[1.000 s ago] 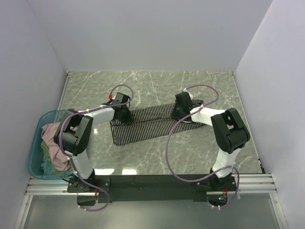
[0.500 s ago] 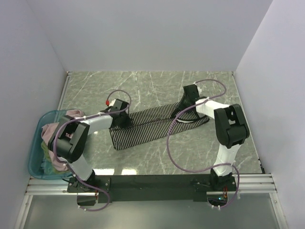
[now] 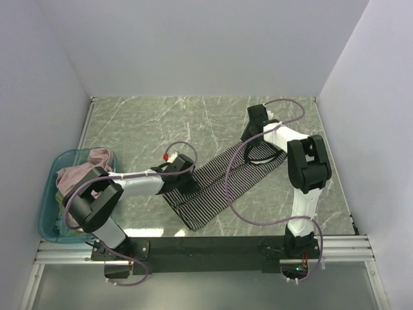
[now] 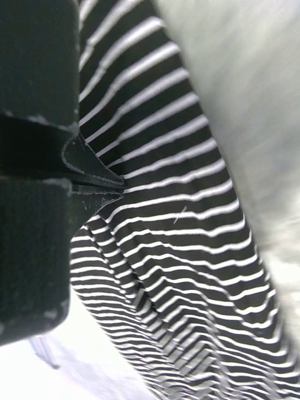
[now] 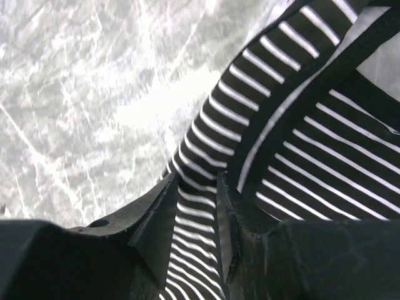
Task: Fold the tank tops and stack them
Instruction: Fold the tank top
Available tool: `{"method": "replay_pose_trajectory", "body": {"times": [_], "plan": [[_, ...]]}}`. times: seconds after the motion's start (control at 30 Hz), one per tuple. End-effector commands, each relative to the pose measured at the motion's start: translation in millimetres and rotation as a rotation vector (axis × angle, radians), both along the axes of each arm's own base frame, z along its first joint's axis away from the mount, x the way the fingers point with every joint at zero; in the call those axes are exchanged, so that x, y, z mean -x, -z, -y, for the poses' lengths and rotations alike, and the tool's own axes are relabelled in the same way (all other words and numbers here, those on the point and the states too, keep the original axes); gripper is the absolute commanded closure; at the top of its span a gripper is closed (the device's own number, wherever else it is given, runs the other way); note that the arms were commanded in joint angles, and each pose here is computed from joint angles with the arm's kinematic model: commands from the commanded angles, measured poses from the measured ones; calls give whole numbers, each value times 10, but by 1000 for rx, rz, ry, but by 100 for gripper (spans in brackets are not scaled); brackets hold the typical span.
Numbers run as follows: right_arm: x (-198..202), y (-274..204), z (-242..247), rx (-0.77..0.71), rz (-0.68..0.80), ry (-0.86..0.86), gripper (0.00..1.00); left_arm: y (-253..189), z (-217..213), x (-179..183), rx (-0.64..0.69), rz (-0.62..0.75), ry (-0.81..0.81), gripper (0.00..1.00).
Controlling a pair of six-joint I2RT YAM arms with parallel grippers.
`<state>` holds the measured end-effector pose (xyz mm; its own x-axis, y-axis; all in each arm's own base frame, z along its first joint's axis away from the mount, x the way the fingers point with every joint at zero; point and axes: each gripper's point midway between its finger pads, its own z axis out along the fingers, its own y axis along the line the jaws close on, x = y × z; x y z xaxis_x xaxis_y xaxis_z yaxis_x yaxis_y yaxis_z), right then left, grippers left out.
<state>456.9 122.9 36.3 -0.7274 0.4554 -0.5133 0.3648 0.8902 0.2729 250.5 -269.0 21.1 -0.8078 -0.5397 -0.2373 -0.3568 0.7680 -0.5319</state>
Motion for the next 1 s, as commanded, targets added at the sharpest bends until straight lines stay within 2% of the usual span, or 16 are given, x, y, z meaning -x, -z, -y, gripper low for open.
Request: {"method": "replay_pose_trajectory", "body": {"times": [0.0, 0.07, 0.17, 0.3, 0.47, 0.53, 0.57, 0.6, 0.67, 0.73, 0.8, 0.97], "plan": [[-53, -3, 91, 47, -39, 0, 62, 141, 131, 264, 1, -96, 46, 99], [-98, -78, 100, 59, -31, 6, 63, 144, 233, 279, 10, -102, 87, 99], [-139, -313, 212, 71, 50, 31, 60, -44, 487, 193, 50, -41, 167, 99], [-219, -636, 445, 95, 111, 72, 58, -311, 773, 146, 68, 35, 301, 91], [-282, -1092, 609, 91, 188, 134, 56, -488, 885, 47, 9, 89, 407, 83], [-133, -1021, 628, 85, 172, 147, 55, -554, 841, -55, -57, 138, 428, 81], [-70, -1164, 612, 55, 213, 167, 55, -588, 788, -46, -88, 134, 438, 79], [9, -1153, 619, 50, 218, 177, 55, -707, 777, -167, -122, 180, 426, 74], [326, -1015, 674, 58, 194, 222, 55, -778, 629, -306, -258, 216, 435, 74], [601, -788, 745, 80, 144, 245, 55, -775, 583, -363, -324, 251, 501, 71], [773, -776, 777, 66, 143, 283, 55, -708, 506, -394, -405, 228, 531, 72], [1097, -531, 778, 54, 104, 316, 55, -472, 546, -346, -485, 186, 763, 62]]}}
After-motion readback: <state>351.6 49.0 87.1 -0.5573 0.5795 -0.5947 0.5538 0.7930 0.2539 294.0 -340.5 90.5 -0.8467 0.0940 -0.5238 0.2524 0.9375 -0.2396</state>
